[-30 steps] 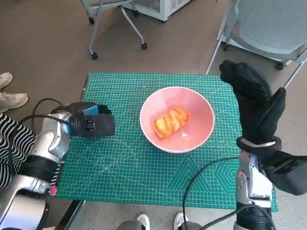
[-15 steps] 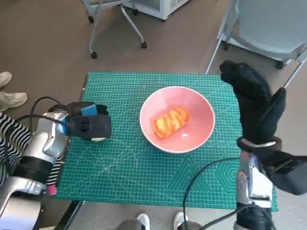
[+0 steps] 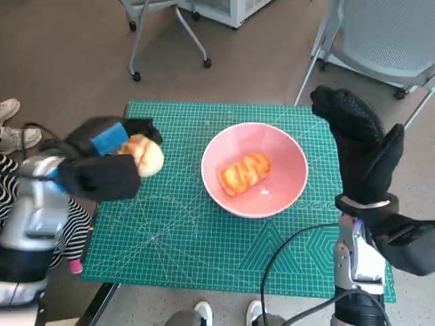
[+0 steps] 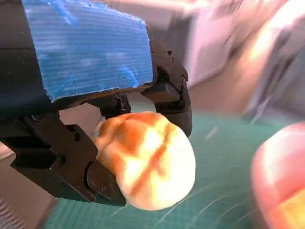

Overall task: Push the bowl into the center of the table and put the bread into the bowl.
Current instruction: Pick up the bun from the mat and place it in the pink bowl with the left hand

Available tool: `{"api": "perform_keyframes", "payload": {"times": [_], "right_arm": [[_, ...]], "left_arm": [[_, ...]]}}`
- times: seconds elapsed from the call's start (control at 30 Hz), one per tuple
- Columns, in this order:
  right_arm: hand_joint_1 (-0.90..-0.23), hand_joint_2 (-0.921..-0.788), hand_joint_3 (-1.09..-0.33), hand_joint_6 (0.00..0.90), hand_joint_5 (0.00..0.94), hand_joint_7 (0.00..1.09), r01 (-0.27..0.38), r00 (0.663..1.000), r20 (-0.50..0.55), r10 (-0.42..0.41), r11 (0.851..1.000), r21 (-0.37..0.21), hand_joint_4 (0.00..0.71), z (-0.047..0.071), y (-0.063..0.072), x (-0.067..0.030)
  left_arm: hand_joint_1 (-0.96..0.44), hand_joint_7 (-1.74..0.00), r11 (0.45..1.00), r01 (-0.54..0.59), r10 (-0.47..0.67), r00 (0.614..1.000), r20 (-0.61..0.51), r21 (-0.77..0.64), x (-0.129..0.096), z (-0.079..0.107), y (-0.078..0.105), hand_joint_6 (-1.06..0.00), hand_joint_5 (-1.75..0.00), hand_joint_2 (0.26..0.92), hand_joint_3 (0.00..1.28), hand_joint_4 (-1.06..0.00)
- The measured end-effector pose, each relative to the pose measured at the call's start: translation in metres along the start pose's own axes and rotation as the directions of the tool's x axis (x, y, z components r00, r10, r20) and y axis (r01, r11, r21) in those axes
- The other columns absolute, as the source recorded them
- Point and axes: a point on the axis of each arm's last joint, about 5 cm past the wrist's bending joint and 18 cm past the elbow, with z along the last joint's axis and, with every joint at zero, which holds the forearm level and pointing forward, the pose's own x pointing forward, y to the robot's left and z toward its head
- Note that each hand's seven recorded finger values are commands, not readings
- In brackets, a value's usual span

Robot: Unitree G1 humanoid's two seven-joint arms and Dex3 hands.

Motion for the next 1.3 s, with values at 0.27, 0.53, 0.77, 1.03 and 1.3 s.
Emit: {"api": "perform_keyframes", "payload": {"times": [0.27, 0.53, 0.77, 1.03, 1.3], "right_arm": [[-0.665, -0.921, -0.703, 0.043, 0.000, 0.57, -0.004, 1.000, -0.002, 0.004, 1.000, 0.002, 0.181, 0.000, 0.000, -0.0001], [-0.665, -0.921, -0.703, 0.041, 0.001, 0.57, -0.008, 1.000, -0.007, 0.008, 1.000, 0.007, 0.184, -0.001, 0.000, -0.0005], [-0.665, -0.921, -0.703, 0.041, 0.003, 0.57, -0.006, 1.000, -0.005, 0.006, 1.000, 0.021, 0.188, -0.001, 0.000, -0.0005], [-0.662, -0.921, -0.703, 0.041, 0.003, 0.57, -0.006, 1.000, -0.003, 0.006, 1.000, 0.019, 0.189, -0.001, 0.000, -0.0011], [-0.668, -0.921, -0.702, 0.042, 0.003, 0.57, -0.004, 1.000, 0.006, 0.004, 1.000, 0.012, 0.190, 0.002, -0.001, -0.0016]], "left_arm": [[0.00, -1.03, 0.987, -0.156, 0.160, 0.962, 0.221, -0.035, -0.011, 0.041, 0.010, -0.76, -0.97, 0.837, 0.09, -0.88], [0.00, -0.98, 0.987, -0.145, 0.159, 0.918, 0.364, -0.064, 0.001, 0.071, -0.006, -0.74, -1.06, 0.842, 0.10, -0.85], [0.00, -1.06, 0.995, -0.095, 0.104, 0.885, 0.454, -0.042, 0.020, 0.094, -0.024, -0.69, -1.05, 0.872, 0.07, -0.84], [0.00, -1.12, 0.999, -0.025, 0.040, 0.875, 0.482, -0.038, 0.049, 0.100, -0.052, -0.65, -1.05, 0.901, 0.04, -0.81], [-0.02, -0.54, 0.988, 0.148, -0.114, 0.895, 0.431, -0.047, 0.068, 0.099, -0.082, -0.35, -0.39, 0.862, 0.11, -0.42]]}}
